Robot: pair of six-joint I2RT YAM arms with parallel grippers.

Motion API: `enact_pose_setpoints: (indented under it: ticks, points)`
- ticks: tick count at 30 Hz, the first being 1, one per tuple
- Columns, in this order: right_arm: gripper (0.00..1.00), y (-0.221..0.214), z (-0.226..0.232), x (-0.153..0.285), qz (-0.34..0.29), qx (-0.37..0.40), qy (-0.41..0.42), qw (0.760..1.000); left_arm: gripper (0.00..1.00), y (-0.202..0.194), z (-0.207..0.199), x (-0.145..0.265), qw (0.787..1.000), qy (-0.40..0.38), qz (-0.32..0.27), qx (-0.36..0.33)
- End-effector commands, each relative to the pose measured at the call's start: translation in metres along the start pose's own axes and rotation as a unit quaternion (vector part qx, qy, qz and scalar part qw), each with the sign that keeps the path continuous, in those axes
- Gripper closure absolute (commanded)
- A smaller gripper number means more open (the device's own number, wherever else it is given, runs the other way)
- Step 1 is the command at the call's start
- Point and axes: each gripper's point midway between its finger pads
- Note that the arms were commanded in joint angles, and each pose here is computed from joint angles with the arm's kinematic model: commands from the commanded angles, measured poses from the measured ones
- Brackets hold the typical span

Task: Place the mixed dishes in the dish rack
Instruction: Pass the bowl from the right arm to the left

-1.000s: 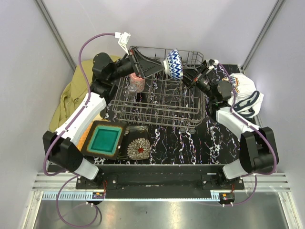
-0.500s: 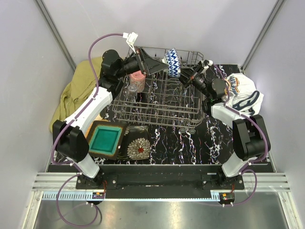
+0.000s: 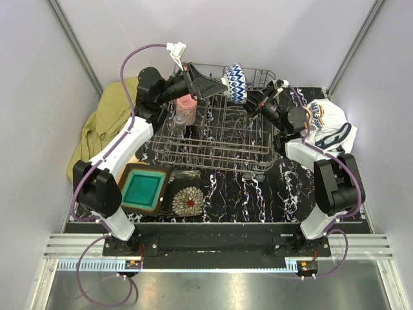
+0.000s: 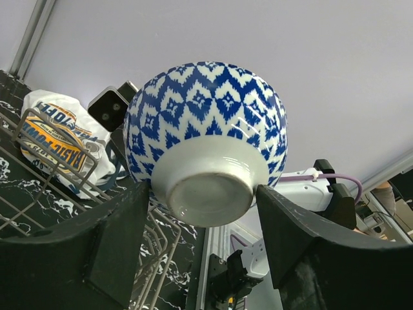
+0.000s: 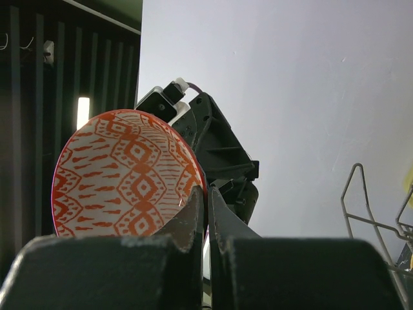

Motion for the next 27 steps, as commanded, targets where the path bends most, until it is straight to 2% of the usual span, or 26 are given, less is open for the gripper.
enact_pose_setpoints:
  ticks: [1,7,27]
  points:
    - [1.0,-0.002,0.039,-0.002,0.012,0.033,0.054,0.998,0.29,0.015,-0.037,-0.002,0.998,-0.046,-0.006,-0.046]
    - [1.0,-0.005,0.034,0.0,0.017,0.032,0.048,0.998,0.21,0.018,-0.038,-0.003,0.998,-0.045,-0.008,-0.048]
    - [1.0,-0.001,0.036,-0.002,0.012,0.035,0.052,0.998,0.25,0.006,-0.023,0.0,0.999,-0.027,0.013,-0.039]
Point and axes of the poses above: each gripper's point midway between its finger pads, its own x axis back along the fingers, its own z axis along the line the jaws close on, y = z × x, and after that the axes turned 15 degrees about x, right-handed
